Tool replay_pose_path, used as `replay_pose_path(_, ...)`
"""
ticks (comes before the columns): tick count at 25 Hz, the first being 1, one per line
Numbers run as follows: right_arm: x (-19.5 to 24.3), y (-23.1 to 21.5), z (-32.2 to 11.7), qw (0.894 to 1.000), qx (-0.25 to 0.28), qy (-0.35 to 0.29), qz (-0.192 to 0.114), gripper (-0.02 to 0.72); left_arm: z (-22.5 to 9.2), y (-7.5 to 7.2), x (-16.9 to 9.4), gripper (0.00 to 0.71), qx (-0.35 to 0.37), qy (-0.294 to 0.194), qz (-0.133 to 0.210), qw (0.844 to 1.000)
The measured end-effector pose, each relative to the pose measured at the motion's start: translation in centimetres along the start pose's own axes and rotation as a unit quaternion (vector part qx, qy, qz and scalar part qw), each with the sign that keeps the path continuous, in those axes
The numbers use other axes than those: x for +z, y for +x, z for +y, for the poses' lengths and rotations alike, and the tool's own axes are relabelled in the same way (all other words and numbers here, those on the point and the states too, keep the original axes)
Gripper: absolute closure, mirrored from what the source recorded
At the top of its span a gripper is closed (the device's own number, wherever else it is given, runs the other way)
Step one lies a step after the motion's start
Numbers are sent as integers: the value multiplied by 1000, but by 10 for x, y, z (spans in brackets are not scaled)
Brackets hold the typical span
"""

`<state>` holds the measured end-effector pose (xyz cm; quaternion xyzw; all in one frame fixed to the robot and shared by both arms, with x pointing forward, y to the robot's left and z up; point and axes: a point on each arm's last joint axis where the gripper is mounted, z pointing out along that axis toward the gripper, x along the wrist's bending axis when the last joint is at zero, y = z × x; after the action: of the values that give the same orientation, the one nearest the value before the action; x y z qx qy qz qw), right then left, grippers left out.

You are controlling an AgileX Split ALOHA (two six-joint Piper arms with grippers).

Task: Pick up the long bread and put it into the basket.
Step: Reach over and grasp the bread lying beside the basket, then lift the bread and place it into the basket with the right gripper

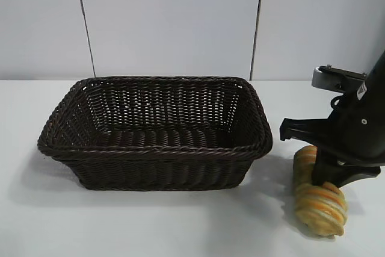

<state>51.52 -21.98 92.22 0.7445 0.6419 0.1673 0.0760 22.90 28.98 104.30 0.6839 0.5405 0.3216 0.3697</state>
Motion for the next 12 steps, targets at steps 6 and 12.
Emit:
replay_pose_path(6,-46,6,13,999,1,-38,18,641,0,0,0,16,0,0,0,1000)
replay_pose_path(12,-88,19,41,998,-7,-63,29,650,0,0,0,16,0,0,-1,1000)
